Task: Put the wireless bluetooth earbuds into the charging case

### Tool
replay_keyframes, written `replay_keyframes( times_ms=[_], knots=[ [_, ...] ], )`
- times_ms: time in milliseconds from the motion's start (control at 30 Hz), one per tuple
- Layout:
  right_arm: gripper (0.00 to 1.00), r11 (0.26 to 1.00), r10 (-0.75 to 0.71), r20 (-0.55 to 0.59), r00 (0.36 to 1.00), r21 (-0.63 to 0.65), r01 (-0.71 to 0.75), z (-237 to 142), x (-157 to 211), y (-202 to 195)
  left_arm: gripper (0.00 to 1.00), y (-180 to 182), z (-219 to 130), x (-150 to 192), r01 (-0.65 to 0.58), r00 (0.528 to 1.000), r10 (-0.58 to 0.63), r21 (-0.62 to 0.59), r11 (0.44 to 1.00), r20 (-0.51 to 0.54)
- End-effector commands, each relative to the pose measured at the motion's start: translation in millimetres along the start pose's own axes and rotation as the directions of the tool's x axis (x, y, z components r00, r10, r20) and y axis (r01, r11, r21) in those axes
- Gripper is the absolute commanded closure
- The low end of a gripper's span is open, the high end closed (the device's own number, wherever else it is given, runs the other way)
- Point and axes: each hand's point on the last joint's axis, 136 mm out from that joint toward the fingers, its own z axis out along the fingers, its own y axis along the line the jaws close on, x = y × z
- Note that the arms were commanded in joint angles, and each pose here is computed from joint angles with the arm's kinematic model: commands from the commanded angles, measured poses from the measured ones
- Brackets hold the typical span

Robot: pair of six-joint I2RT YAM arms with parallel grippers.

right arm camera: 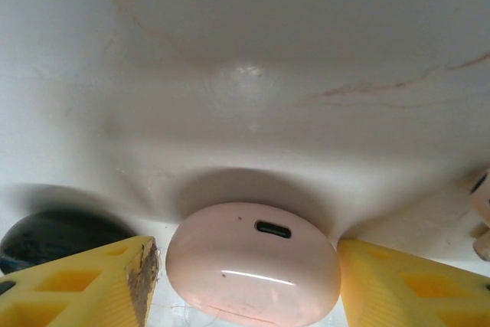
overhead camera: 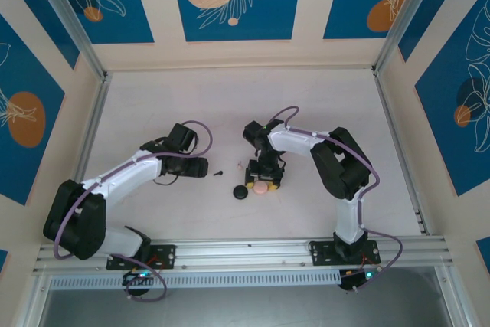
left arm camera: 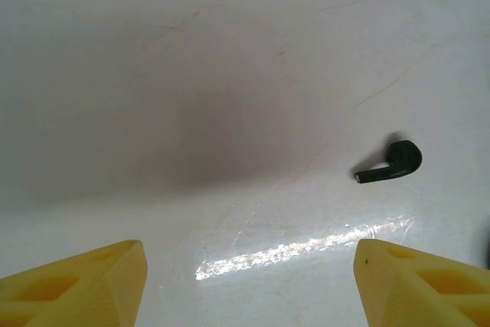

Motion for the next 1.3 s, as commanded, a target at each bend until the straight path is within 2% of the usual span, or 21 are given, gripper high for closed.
replay_keyframes(
  times_ms=[0,133,300,400,567,667,800,900,1000,1167,1267],
  knots=[
    [0.42,1.000,0.011,-0.046,0.999,0.023,-0.010,14.8,6.3,-4.6,0.29,-6.4,1.4,4.0,0.003,1.000,-0.002,0.025,1.000,-0.015],
    [0.48,0.999,-0.001,-0.022,1.000,0.046,0.002,13.1,4.1,-8.6,0.30,-7.9,1.3,3.5,0.003,1.000,-0.002,0.034,0.999,-0.012],
    [0.49,0.999,-0.024,0.068,0.997,0.034,0.021,-2.1,-0.5,-9.8,0.32,-21.8,-3.7,-1.8,-0.020,1.000,0.019,0.111,0.994,0.012],
    [0.49,0.998,-0.034,0.149,0.988,-0.045,0.041,-20.7,-5.7,0.3,0.33,-40.3,-10.9,-9.3,-0.059,0.996,0.044,0.213,0.975,0.073],
    [0.49,0.945,-0.034,0.316,0.948,-0.298,0.134,-70.8,-14.3,34.6,0.37,-81.0,-34.8,-27.6,-0.179,0.961,0.073,0.397,0.900,0.268],
    [0.49,0.882,-0.009,0.399,0.917,-0.429,0.195,-103.9,-16.1,49.4,0.39,-104.4,-52.6,-35.1,-0.279,0.912,0.077,0.470,0.837,0.403],
    [0.50,0.764,0.061,0.453,0.889,-0.595,0.250,-141.7,-15.8,56.8,0.41,-123.7,-76.8,-39.6,-0.407,0.815,0.049,0.510,0.758,0.578],
    [0.50,0.652,0.100,0.455,0.885,-0.702,0.287,-161.5,-13.3,60.9,0.43,-134.1,-93.7,-38.3,-0.499,0.730,0.019,0.513,0.698,0.683],
    [0.50,0.563,0.116,0.457,0.882,-0.761,0.321,-174.0,-8.4,65.4,0.45,-146.1,-105.2,-33.7,-0.589,0.657,0.039,0.481,0.649,0.753],
    [0.50,0.514,0.103,0.462,0.881,-0.783,0.351,-178.1,3.2,74.5,0.48,-167.7,-114.5,-24.1,-0.704,0.558,0.095,0.410,0.580,0.824],
    [0.50,0.502,0.110,0.468,0.877,-0.787,0.358,-177.3,8.3,76.3,0.49,-172.5,-114.7,-25.2,-0.714,0.536,0.096,0.390,0.581,0.839]
  ],
)
